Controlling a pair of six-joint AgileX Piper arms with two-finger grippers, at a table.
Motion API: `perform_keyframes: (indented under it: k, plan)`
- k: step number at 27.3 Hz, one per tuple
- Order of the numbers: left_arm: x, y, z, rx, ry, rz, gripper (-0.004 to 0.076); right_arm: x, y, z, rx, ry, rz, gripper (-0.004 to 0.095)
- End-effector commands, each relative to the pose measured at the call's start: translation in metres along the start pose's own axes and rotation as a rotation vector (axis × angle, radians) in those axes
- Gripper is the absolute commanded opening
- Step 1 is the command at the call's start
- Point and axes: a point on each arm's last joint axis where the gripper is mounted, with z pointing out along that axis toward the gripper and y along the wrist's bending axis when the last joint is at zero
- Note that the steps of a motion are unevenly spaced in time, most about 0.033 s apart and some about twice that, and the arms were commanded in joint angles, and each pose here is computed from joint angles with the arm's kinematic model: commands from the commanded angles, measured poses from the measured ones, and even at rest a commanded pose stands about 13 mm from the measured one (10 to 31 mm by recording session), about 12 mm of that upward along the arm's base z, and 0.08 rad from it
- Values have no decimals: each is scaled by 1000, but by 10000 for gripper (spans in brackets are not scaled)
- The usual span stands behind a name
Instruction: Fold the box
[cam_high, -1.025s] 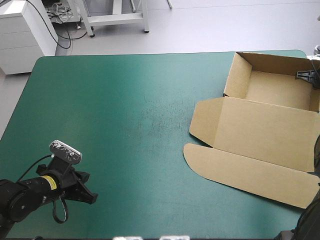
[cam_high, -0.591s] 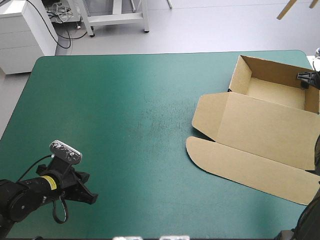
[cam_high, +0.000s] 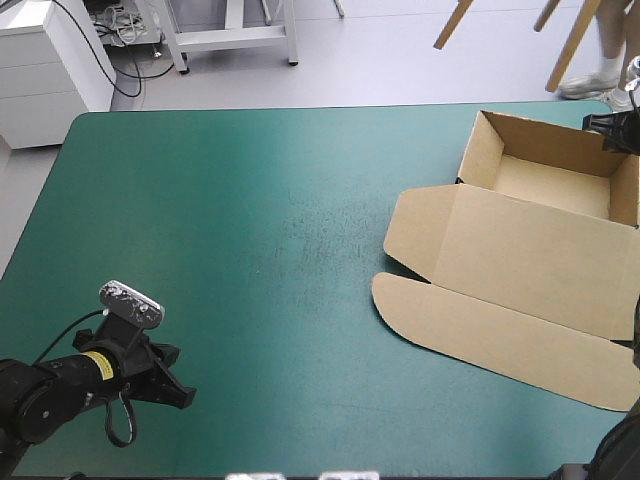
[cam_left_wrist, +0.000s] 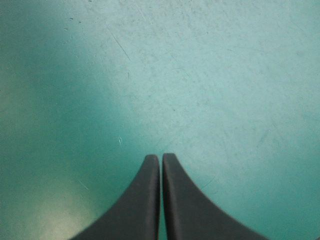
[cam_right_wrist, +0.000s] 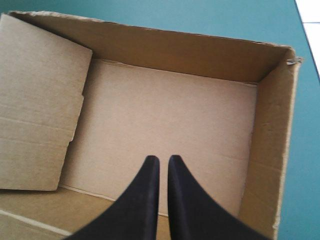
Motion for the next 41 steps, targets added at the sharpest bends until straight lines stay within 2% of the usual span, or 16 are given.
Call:
perform_keyframes:
  k: [1,7,16,25,33,41]
  plan:
    - [-9,-1,-7,7,-75,-12,-8,-11,29,-39,-32,-125,-67,-10]
    - [-9,-1,-7,7,-75,-12,-8,-4,94,-41,-43,-92,-221,-10]
    - [-9,0,-7,0,-74,-9,-8,51,134,-42,-125,39,-312,-11]
    - [3,-1,4,10,-33,-18,-8,123,138,-72,-168,48,-380,-16]
    - [22,-4,-16,4,-146,-10,-8,193,131,-107,-149,-57,-368,-16]
    - [54,-12,-24,45,-237,-28,-8,256,124,-122,-153,-64,-370,-16]
